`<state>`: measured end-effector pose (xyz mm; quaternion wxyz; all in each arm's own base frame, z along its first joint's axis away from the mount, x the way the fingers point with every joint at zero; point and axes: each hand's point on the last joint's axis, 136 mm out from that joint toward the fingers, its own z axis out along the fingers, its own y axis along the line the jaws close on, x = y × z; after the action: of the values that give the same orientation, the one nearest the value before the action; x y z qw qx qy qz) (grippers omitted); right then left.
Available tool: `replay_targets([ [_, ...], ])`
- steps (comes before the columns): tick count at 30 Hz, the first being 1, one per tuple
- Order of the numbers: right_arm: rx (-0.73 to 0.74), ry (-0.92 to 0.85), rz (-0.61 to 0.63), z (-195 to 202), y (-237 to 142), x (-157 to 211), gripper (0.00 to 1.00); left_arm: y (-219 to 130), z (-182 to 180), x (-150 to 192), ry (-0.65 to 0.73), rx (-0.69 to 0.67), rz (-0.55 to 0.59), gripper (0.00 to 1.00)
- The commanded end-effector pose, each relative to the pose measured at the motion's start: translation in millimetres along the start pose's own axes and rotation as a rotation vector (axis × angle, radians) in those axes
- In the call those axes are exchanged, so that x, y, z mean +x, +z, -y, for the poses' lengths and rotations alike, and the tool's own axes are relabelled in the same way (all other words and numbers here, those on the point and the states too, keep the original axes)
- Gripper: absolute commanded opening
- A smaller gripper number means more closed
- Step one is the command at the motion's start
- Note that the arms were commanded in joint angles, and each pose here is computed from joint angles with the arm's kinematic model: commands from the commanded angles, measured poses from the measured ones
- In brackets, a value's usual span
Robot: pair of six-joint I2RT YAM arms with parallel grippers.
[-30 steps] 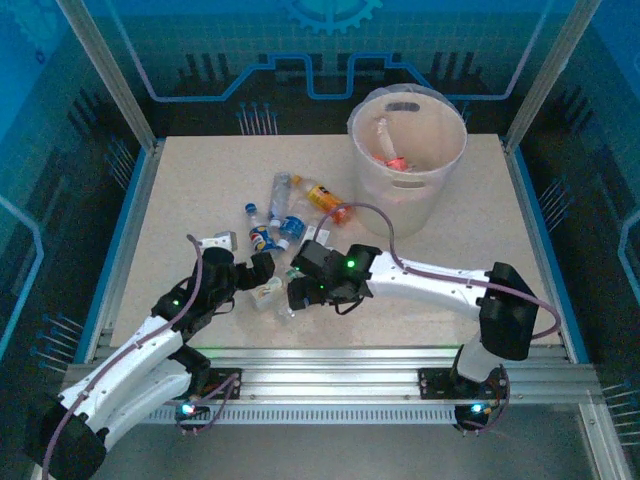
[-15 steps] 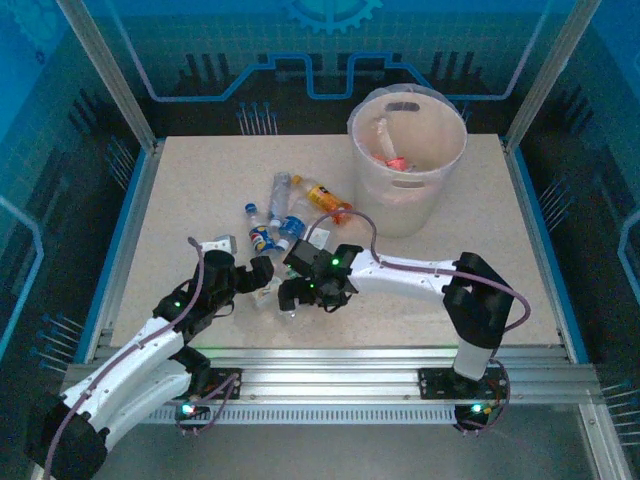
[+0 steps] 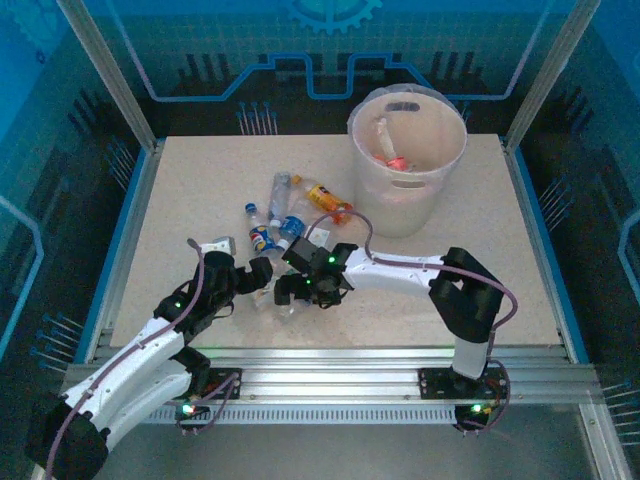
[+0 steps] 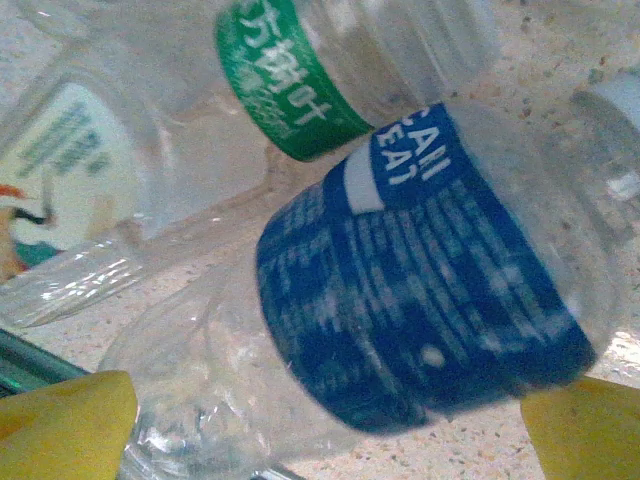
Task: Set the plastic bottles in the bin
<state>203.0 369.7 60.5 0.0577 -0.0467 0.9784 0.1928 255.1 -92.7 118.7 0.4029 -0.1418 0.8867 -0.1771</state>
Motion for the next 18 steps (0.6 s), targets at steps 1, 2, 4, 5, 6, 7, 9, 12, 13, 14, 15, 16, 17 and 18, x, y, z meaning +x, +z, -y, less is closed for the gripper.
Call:
replay_targets([
  [1,0.039,0.025,-0.021,9,9,0,1.00,3,-1,2,-0.012,0.009,-0.003,0.99],
  [2,0.053,0.025,-0.023,12,10,0,1.00,2,0,2,-0.011,0.010,-0.004,0.99],
  [4,0.080,0.024,-0.029,17,12,1,1.00,3,-1,2,-0.012,0.010,-0.003,0.99],
  [5,0.092,0.021,-0.032,20,13,2,1.00,2,0,1,-0.012,0.011,-0.002,0.99],
  [6,0.103,0.021,-0.033,23,13,3,1.00,3,0,2,-0.010,0.009,-0.003,0.99],
  [7,0.113,0.018,-0.032,25,13,3,1.00,3,0,2,-0.011,0.010,-0.003,0.99],
  [9,0.134,0.014,-0.030,30,12,4,1.00,3,0,1,-0.011,0.010,-0.002,0.99],
  [12,0.160,0.010,-0.020,37,9,4,0.98,4,1,0,-0.012,0.010,-0.002,0.99],
  [13,0.166,0.011,-0.020,40,8,4,0.98,5,1,0,-0.012,0.010,-0.003,0.99],
  [14,0.171,0.013,-0.020,43,8,4,0.97,5,2,0,-0.010,0.011,-0.004,0.99],
  [15,0.178,0.017,-0.020,47,8,4,0.96,5,2,-1,-0.011,0.011,-0.004,0.99],
  [16,0.183,0.018,-0.021,50,8,4,0.95,6,2,-1,-0.011,0.012,-0.006,0.99],
  [17,0.188,0.023,-0.023,53,7,5,0.95,6,3,-1,-0.012,0.013,-0.004,0.99],
  [18,0.193,0.026,-0.025,56,7,5,0.95,6,3,-1,-0.011,0.012,-0.006,0.99],
])
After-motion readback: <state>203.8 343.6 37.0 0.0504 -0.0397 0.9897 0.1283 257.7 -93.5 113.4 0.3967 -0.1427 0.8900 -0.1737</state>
